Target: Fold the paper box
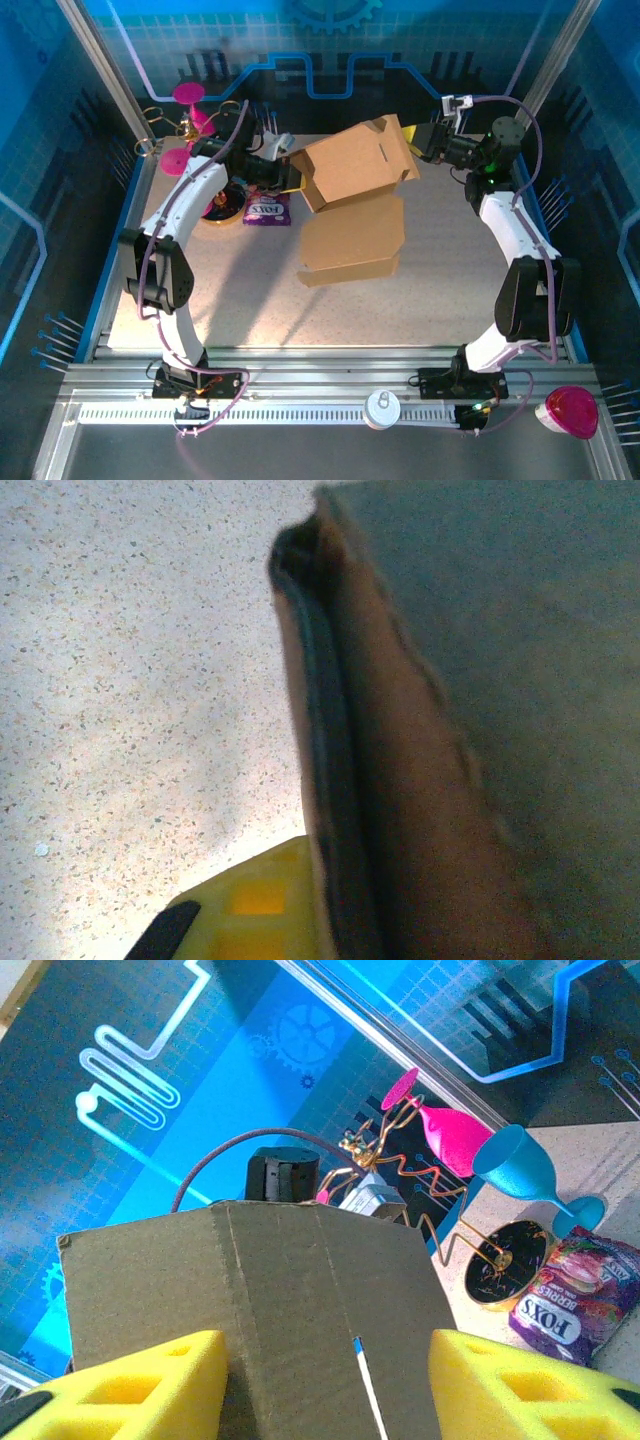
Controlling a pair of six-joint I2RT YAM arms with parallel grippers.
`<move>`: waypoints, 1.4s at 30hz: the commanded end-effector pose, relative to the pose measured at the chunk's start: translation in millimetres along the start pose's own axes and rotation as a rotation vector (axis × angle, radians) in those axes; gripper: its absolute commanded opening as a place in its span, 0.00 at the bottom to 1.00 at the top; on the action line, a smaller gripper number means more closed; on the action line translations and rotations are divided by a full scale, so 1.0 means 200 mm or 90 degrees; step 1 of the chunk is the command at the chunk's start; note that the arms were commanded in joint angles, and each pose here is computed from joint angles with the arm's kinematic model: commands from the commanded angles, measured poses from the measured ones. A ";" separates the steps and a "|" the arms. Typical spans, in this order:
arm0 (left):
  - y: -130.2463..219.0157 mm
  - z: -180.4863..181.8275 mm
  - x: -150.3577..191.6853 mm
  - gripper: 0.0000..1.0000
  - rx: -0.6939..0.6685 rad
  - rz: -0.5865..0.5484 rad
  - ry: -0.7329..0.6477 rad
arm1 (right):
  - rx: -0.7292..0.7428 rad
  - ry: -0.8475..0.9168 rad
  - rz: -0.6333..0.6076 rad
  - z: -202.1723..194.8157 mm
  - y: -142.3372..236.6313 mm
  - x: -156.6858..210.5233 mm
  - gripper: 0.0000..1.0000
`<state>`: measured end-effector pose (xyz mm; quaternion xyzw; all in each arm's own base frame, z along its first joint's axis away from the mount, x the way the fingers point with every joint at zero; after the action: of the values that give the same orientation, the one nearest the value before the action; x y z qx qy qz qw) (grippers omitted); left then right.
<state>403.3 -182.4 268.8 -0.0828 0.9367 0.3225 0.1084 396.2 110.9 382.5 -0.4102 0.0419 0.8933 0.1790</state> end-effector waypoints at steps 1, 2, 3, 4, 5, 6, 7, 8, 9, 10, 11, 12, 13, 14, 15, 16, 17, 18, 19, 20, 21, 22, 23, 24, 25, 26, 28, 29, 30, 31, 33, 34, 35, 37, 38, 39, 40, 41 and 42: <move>0.01 -0.02 -0.02 0.00 0.010 0.002 -0.009 | -0.027 0.030 0.012 0.10 -0.03 0.04 0.56; 0.01 -0.01 -0.03 0.00 0.008 0.002 -0.007 | -0.030 0.030 0.012 0.11 -0.03 0.04 0.56; 0.01 -0.02 -0.02 0.00 0.008 0.004 -0.007 | -0.031 0.031 0.013 0.11 -0.04 0.04 0.56; 0.01 -0.01 -0.02 0.00 0.008 0.004 -0.006 | -0.032 0.032 0.015 0.11 -0.04 0.05 0.56; 0.01 -0.01 -0.03 0.00 0.007 0.003 -0.007 | -0.033 0.035 0.018 0.12 -0.04 0.05 0.56; 0.01 -0.02 -0.03 0.00 0.008 0.002 -0.007 | -0.032 0.035 0.023 0.13 -0.05 0.06 0.56; 0.01 -0.01 -0.03 0.00 0.009 0.002 -0.005 | -0.029 0.037 0.026 0.12 -0.05 0.07 0.56; 0.01 -0.02 -0.03 0.00 0.010 0.002 -0.007 | -0.024 0.040 0.031 0.12 -0.06 0.08 0.56; 0.01 -0.02 -0.03 0.00 0.011 0.001 -0.007 | -0.014 0.041 0.037 0.12 -0.06 0.10 0.56; 0.01 -0.02 -0.03 0.00 0.012 0.001 -0.007 | -0.004 0.044 0.044 0.11 -0.07 0.11 0.56; 0.02 -0.02 -0.03 0.00 0.013 0.001 -0.007 | 0.008 0.055 0.051 0.11 -0.08 0.12 0.56; 0.02 -0.02 -0.02 0.00 0.012 0.000 -0.008 | 0.021 0.056 0.063 0.11 -0.08 0.14 0.56; 0.02 -0.03 -0.02 0.00 0.012 0.000 -0.008 | 0.031 0.061 0.071 0.11 -0.09 0.15 0.56; 0.02 -0.03 -0.02 0.00 0.013 0.000 -0.009 | 0.041 0.069 0.079 0.12 -0.09 0.15 0.56; 0.02 -0.03 -0.02 0.00 0.013 0.000 -0.009 | 0.054 0.074 0.085 0.11 -0.10 0.15 0.56; 0.02 -0.03 -0.02 0.00 0.013 0.000 -0.009 | 0.065 0.081 0.088 0.11 -0.10 0.15 0.56; 0.02 -0.03 -0.02 0.00 0.012 0.000 -0.008 | 0.079 0.088 0.091 0.11 -0.10 0.15 0.56; 0.03 -0.03 -0.02 0.00 0.012 -0.001 -0.009 | 0.093 0.094 0.095 0.10 -0.10 0.15 0.56; 0.03 -0.03 -0.02 0.00 0.011 -0.002 -0.011 | 0.108 0.099 0.097 0.10 -0.11 0.15 0.56; 0.03 -0.03 -0.01 0.00 0.010 -0.003 -0.012 | 0.130 0.107 0.100 0.10 -0.11 0.15 0.56; 0.03 -0.03 -0.01 0.00 0.008 -0.004 -0.012 | 0.147 0.119 0.106 0.09 -0.11 0.15 0.56; 0.04 -0.03 -0.01 0.00 0.009 -0.005 -0.014 | 0.162 0.129 0.112 0.09 -0.11 0.15 0.57; 0.04 -0.03 -0.01 0.00 0.008 -0.005 -0.014 | 0.181 0.141 0.120 0.09 -0.12 0.15 0.57; 0.04 -0.04 0.00 0.00 0.009 -0.005 -0.016 | 0.193 0.153 0.129 0.10 -0.12 0.16 0.57; 0.04 -0.04 0.00 0.00 0.009 -0.006 -0.015 | 0.202 0.160 0.136 0.10 -0.13 0.16 0.57; 0.04 -0.04 0.00 0.00 0.009 -0.007 -0.017 | 0.211 0.170 0.144 0.09 -0.14 0.16 0.57; 0.05 -0.04 0.00 0.00 0.008 -0.009 -0.018 | 0.231 0.182 0.156 0.08 -0.15 0.17 0.56; 0.05 -0.04 0.00 0.00 0.008 -0.008 -0.017 | 0.244 0.188 0.163 0.08 -0.15 0.17 0.55; 0.05 -0.04 0.00 0.00 0.009 -0.008 -0.018 | 0.254 0.196 0.168 0.07 -0.15 0.17 0.55; 0.05 -0.04 0.00 0.00 0.009 -0.009 -0.018 | 0.268 0.204 0.173 0.07 -0.15 0.17 0.55; 0.05 -0.05 0.00 0.00 0.009 -0.009 -0.019 | 0.293 0.221 0.183 0.07 -0.16 0.17 0.54; 0.05 -0.05 0.00 0.00 0.008 -0.010 -0.021 | 0.314 0.231 0.190 0.06 -0.16 0.17 0.55; 0.05 -0.05 0.01 0.00 0.009 -0.009 -0.022 | 0.329 0.242 0.198 0.06 -0.16 0.17 0.55; 0.06 -0.05 0.01 0.00 0.008 -0.010 -0.022 | 0.349 0.262 0.211 0.06 -0.17 0.17 0.55; 0.06 -0.05 0.01 0.00 0.007 -0.009 -0.021 | 0.360 0.272 0.218 0.06 -0.18 0.17 0.55; 0.06 -0.05 0.01 0.00 0.008 -0.009 -0.023 | 0.368 0.277 0.225 0.06 -0.19 0.17 0.55; 0.06 -0.05 0.01 0.00 0.008 -0.009 -0.023 | 0.384 0.283 0.233 0.05 -0.19 0.18 0.55; 0.06 -0.06 0.01 0.00 0.009 -0.009 -0.024 | 0.396 0.292 0.242 0.04 -0.19 0.18 0.55; 0.06 -0.06 0.01 0.00 0.008 -0.010 -0.025 | 0.401 0.299 0.248 0.04 -0.20 0.18 0.55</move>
<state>406.7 -180.7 267.4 -0.0875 0.9339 0.3294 0.1081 380.3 162.2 375.3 -0.5143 0.3739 0.7608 0.1297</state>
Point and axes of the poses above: each hand's point on the last joint's axis, 136 mm out from that joint toward the fingers, its own y axis back along the fingers, its own z axis along the line the jaws close on, x = y × z, the point moved 4 cm from there along y, back along the fingers, and after that the axes turned 10 degrees about y, right-handed, at the moved point
